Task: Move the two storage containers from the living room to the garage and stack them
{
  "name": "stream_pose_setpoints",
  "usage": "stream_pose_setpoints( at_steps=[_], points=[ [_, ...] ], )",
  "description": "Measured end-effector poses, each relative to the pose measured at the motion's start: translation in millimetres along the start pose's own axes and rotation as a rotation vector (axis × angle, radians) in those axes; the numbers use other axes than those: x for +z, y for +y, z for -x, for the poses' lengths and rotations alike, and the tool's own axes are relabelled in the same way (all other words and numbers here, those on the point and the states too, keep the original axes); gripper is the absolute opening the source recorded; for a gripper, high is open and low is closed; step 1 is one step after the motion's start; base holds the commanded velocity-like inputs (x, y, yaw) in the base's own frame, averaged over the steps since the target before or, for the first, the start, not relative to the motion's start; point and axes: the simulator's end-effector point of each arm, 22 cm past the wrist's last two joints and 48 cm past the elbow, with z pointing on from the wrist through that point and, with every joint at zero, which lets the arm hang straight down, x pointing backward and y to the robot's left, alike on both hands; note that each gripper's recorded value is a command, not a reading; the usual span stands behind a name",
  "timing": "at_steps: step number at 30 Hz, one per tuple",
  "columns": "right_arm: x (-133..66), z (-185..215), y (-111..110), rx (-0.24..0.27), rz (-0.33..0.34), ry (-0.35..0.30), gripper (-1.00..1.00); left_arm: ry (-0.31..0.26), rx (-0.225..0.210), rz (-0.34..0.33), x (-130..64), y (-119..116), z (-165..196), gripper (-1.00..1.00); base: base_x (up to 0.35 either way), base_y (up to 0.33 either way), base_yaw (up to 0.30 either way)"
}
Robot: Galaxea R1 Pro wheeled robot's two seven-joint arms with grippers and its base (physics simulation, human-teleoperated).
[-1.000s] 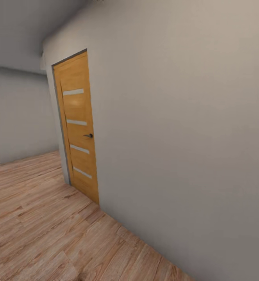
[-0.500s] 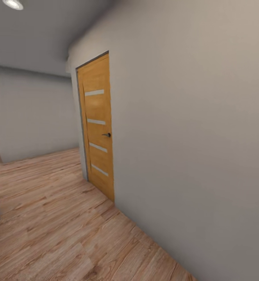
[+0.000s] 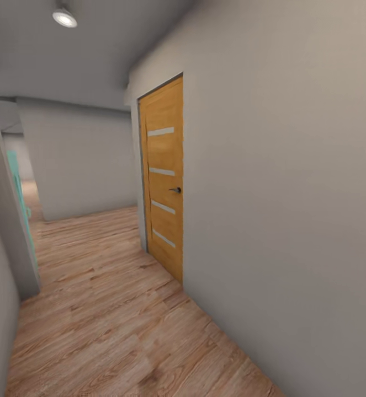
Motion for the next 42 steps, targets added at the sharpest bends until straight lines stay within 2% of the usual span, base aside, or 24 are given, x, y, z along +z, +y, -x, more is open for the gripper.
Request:
stream_pose_setpoints(
  at_steps=[12, 36, 42],
  points=[
    [-0.2, 0.1, 0.1, 0.001, 0.000, -0.001, 1.00, -0.001, 0.000, 0.001, -0.2, 0.9, 0.4, 1.00, 0.171, 0.000, 0.294],
    [-0.3, 0.4, -0.1, 0.001, 0.000, -0.003, 1.00, -0.001, -0.002, 0.003, -0.2, 2.5, 0.3, 1.00, 0.318, 0.000, 0.293],
    [-0.3, 0.3, -0.1, 0.004, 0.000, -0.002, 1.00, -0.002, -0.002, 0.003, -0.2, 2.4, 0.7, 1.00, 0.322, 0.000, 0.111]
  ],
)
